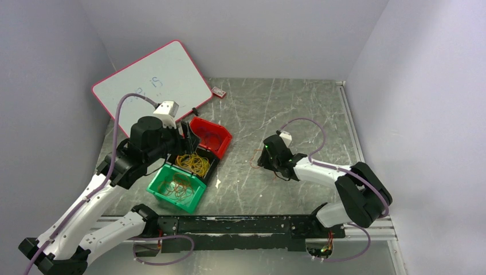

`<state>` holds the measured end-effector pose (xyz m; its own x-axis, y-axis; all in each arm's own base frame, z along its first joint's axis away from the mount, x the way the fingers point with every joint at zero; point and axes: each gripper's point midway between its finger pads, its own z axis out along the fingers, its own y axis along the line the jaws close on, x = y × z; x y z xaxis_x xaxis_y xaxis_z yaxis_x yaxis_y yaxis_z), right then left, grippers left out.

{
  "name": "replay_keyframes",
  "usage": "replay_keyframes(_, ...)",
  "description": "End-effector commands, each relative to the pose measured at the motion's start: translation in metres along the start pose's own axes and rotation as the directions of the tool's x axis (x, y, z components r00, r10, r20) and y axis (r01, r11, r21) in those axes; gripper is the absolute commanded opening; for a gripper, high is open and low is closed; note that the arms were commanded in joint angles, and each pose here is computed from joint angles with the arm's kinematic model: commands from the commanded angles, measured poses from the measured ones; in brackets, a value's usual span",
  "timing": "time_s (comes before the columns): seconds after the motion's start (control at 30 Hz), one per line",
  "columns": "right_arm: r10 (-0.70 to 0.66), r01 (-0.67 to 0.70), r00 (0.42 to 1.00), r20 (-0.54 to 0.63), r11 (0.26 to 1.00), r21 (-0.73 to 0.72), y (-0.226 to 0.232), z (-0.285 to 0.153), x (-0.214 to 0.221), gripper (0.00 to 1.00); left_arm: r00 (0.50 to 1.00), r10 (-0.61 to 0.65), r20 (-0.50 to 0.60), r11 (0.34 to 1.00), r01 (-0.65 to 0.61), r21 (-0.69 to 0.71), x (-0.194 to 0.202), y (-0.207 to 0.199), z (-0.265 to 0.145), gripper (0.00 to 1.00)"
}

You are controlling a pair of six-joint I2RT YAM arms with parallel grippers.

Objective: Untangle the cables

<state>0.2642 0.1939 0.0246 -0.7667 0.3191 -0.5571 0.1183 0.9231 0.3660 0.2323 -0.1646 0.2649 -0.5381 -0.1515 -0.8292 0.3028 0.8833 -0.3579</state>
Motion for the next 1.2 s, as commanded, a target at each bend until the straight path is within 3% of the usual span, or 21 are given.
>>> replay_keyframes(0.0,-0.012,0.012,1.000,0.029,1.000,0.007,0.000,-0.002,-0.006,0.44,1.000,-0.004,0.009,1.000,0.004,0.012,0.001,-0.002,-0.002,0.73)
replay_keyframes(0.33,-0.015,0.015,0.997,0.073,1.000,0.006,0.003,-0.028,-0.009,0.52,1.000,-0.006,0.006,1.000,0.006,0.022,0.001,-0.004,0.001,0.73)
replay_keyframes(1.17,0.022,-0.023,0.999,0.042,1.000,0.004,0.008,-0.003,0.018,0.49,1.000,0.015,0.017,1.000,-0.015,-0.001,-0.004,0.000,-0.004,0.73)
